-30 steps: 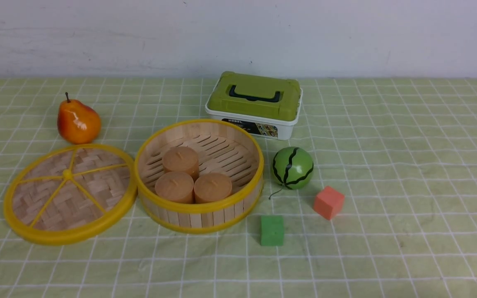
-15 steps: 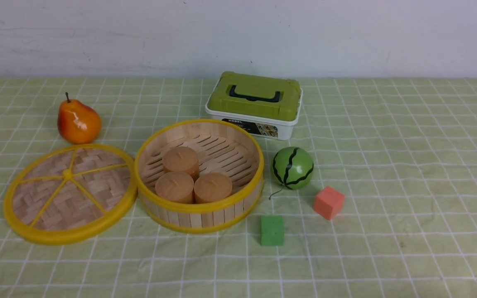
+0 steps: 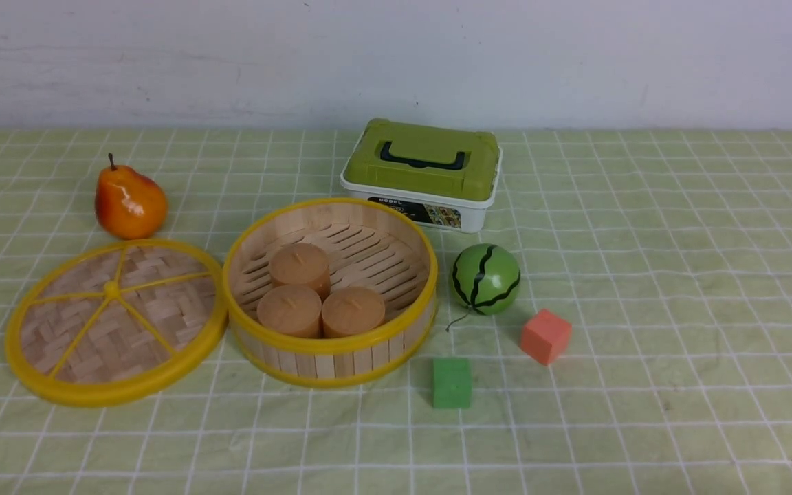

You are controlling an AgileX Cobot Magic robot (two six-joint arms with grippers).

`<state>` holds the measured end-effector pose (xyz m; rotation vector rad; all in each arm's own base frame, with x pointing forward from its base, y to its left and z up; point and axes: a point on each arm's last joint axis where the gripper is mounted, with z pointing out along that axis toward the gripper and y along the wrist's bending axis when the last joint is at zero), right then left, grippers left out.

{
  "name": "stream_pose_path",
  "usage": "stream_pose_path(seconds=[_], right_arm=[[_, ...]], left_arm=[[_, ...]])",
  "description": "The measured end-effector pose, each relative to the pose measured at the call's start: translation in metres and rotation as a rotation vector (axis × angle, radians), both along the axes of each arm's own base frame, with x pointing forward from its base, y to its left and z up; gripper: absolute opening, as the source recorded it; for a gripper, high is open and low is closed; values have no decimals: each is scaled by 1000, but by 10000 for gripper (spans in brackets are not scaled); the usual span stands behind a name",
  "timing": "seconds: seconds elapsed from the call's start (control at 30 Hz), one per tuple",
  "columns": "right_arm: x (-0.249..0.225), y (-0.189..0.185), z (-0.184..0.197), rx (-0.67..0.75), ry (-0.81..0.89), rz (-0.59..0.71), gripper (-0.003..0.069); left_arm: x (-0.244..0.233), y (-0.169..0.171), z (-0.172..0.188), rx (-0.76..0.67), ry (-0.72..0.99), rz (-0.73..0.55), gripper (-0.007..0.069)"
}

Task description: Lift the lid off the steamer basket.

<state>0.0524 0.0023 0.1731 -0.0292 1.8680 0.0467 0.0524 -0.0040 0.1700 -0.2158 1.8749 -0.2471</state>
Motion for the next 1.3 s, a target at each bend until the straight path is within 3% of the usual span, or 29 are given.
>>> stream_pose_path(seconds=[0.37,1.3], right_arm=[[0,0,0,0,0,0,171],[0,0,0,0,0,0,199]], left_arm=[[0,-2,-1,140,-4,-66,-13],[0,-2,-1,129,-2,-69,-13]])
